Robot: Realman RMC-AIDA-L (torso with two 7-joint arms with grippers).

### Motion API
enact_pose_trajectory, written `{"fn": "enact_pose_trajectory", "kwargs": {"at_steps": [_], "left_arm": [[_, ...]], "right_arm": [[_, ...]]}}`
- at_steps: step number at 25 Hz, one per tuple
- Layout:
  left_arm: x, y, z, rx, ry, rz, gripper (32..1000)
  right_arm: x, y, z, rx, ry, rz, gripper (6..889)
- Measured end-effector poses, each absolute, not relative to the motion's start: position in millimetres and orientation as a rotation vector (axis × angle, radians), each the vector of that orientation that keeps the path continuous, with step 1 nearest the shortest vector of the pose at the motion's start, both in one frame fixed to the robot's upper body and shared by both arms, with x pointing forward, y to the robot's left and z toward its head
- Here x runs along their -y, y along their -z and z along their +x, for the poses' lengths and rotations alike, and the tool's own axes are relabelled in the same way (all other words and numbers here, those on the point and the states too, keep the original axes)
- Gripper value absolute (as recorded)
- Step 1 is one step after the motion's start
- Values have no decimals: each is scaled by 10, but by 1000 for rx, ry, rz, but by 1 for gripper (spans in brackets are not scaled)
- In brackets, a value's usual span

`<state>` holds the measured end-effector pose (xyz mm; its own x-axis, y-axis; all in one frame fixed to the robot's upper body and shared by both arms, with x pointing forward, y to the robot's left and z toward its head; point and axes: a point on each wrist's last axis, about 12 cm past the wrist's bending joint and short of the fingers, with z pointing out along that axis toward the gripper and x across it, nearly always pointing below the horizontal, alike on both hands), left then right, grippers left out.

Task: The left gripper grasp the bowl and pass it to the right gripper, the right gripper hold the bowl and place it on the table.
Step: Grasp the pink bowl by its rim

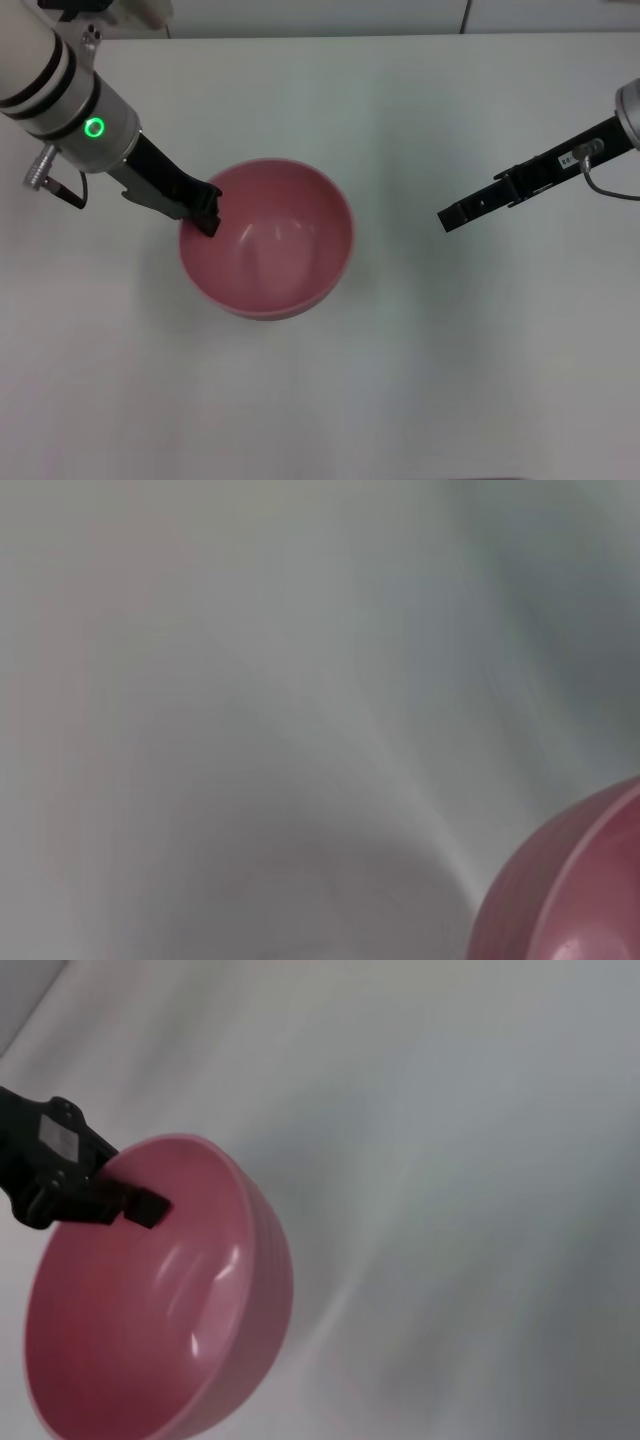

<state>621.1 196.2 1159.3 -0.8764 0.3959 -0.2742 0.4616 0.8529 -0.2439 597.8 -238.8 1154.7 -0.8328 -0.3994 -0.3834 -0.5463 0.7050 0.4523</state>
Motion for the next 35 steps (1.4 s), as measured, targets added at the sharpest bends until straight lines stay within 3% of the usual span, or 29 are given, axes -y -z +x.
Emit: {"fn": "enact_pose_trajectory", "kwargs": {"at_steps": [20, 35], "left_arm": [[-1646, -11685, 6151, -2786, 446, 757, 84], [-1543, -11783, 6242, -2741, 422, 762, 96]], "right_arm": [[2170, -11769, 6099, -2583, -867, -820, 849], [1884, -11785, 6182, -2608, -873, -914, 844]]}}
